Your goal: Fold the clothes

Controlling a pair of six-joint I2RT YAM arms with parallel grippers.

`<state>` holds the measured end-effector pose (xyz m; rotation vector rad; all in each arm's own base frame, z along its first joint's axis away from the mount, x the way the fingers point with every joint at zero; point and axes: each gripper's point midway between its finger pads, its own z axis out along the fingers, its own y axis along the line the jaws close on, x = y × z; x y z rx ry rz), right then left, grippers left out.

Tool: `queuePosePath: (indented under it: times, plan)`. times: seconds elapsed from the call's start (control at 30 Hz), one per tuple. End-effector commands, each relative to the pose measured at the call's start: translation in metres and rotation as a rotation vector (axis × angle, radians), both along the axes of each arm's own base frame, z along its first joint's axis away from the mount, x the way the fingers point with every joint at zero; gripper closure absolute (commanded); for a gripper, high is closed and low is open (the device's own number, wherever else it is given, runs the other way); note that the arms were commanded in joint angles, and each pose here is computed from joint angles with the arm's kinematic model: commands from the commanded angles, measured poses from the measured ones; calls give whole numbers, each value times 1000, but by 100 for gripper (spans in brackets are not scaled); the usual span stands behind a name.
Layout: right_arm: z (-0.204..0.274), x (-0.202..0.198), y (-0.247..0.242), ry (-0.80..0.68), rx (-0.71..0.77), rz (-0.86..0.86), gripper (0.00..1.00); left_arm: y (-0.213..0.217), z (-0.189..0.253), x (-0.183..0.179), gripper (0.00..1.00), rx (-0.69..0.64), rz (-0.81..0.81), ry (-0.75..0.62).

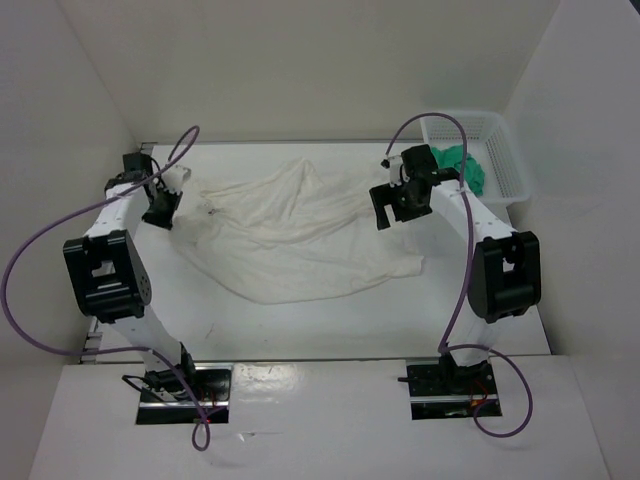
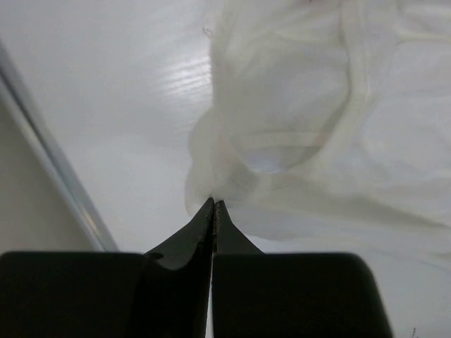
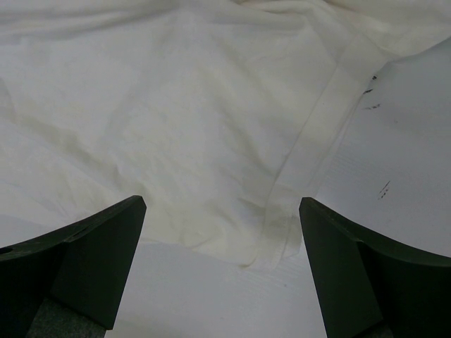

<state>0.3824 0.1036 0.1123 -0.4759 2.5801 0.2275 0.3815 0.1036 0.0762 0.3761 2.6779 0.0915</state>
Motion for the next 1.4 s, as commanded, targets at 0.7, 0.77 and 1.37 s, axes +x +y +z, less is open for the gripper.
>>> queuePosePath:
  times: [0.7, 0.77, 1.37]
  plan:
    - [18, 5, 0, -68, 36, 21, 1, 38, 34, -47, 100, -410, 92, -47]
    - [15, 5, 2, -57, 42, 26, 1, 50, 28, -51, 100, -449, 120, -40]
    - [9, 4, 6, -37, 57, 48, 1, 64, -54, -86, 71, -476, 134, 49]
